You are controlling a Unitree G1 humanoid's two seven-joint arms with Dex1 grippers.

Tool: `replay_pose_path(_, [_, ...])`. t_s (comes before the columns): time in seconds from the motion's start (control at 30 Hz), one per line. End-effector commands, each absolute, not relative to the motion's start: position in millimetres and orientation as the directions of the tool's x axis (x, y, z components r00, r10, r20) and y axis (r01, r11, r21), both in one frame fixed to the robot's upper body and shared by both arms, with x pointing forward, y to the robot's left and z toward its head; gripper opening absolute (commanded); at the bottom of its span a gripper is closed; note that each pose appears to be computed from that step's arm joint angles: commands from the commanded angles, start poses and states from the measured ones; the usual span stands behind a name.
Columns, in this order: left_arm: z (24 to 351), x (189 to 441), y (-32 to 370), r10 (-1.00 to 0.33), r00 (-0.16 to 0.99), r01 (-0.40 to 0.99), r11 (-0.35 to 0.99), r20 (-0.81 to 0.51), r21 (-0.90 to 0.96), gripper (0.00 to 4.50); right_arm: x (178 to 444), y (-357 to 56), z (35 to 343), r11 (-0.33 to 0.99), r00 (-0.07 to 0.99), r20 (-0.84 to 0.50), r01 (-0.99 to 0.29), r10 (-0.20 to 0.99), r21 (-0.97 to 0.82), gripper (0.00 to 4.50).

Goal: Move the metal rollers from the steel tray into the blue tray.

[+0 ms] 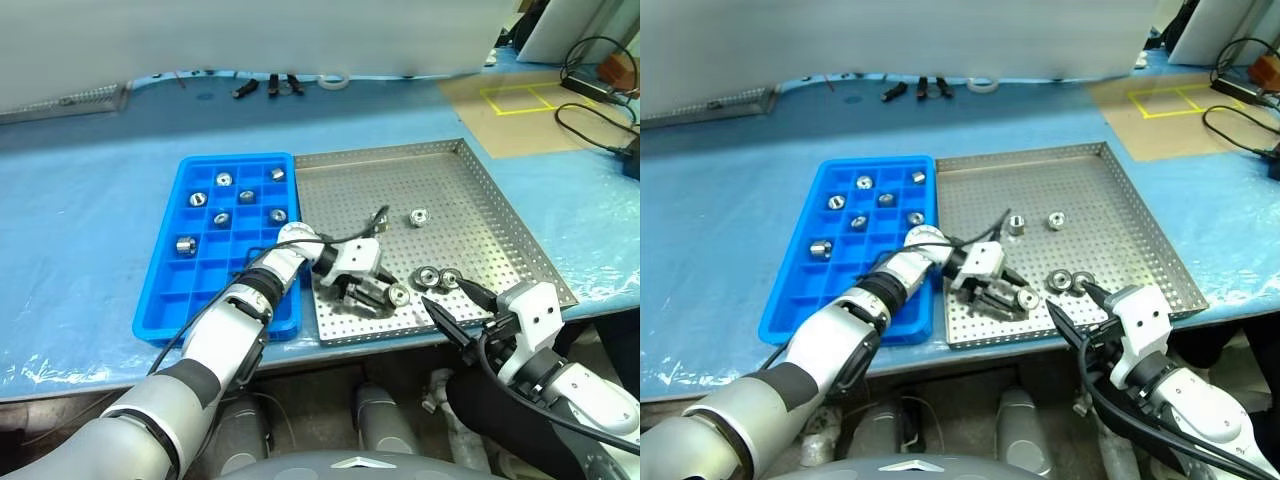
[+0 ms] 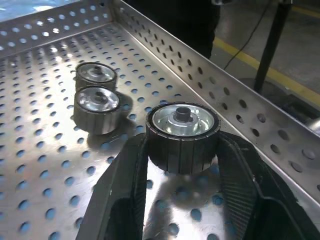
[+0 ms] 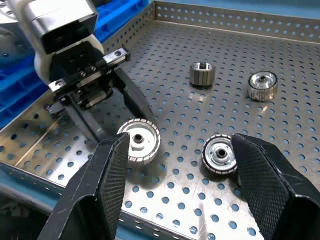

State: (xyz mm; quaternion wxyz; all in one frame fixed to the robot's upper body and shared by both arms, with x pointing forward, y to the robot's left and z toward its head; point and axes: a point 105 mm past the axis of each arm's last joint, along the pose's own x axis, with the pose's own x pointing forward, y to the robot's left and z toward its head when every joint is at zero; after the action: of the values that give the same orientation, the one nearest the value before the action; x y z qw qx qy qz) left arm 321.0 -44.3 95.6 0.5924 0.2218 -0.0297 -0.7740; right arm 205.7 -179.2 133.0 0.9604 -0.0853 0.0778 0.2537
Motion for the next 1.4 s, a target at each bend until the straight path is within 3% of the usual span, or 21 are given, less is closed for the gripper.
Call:
replay_pose_path(0.03, [123.3, 335.4, -36.1, -0.968, -0.124, 0.906, -0.201, -0.220, 0.372, 1.68, 211.4, -166.7, 153.8, 0.806, 0.818, -0.138, -0.574, 0.559, -0.141, 3.39])
replay_pose_path(0.23, [154.5, 349.7, -4.3, -0.997, 0.027, 0.924, -0.005, -0.079, 0.382, 1.68, 233.8, -145.0, 176.9, 0.694, 0.713, -0.106, -0.699, 0.693, -0.172, 3.39])
replay_pose_path(0.4, [169.1, 357.0, 24.7, -0.971, 0.237, 0.898, 0.223, 0.010, 0.379, 1.68, 247.1, -131.2, 183.2, 0.607, 0.627, -0.104, -0.777, 0.772, -0.168, 3.39])
replay_pose_path(0.57, [172.1, 353.9, 61.0, -0.888, 0.454, 0.824, 0.448, 0.068, 0.346, 1.68, 257.8, -109.2, 180.9, 0.527, 0.540, -0.084, -0.838, 0.837, -0.140, 3.39])
replay_pose_path(0.73, [165.7, 357.4, 96.9, -0.719, 0.690, 0.659, 0.670, 0.078, 0.341, 1.68, 282.2, -96.9, 185.6, 0.492, 0.504, -0.051, -0.856, 0.862, -0.157, 3.39])
replay_pose_path(0.93, [155.3, 327.5, 135.4, -0.595, 0.800, 0.543, 0.771, 0.073, 0.332, 1.68, 290.5, -80.2, 185.6, 0.412, 0.425, -0.046, -0.894, 0.904, -0.176, 3.39])
replay_pose_path(1.4, [122.9, 257.5, 216.3, -0.342, 0.939, 0.339, 0.893, -0.044, 0.296, 1.68, 302.4, -59.4, 194.9, 0.262, 0.280, -0.063, -0.944, 0.958, -0.200, 3.39])
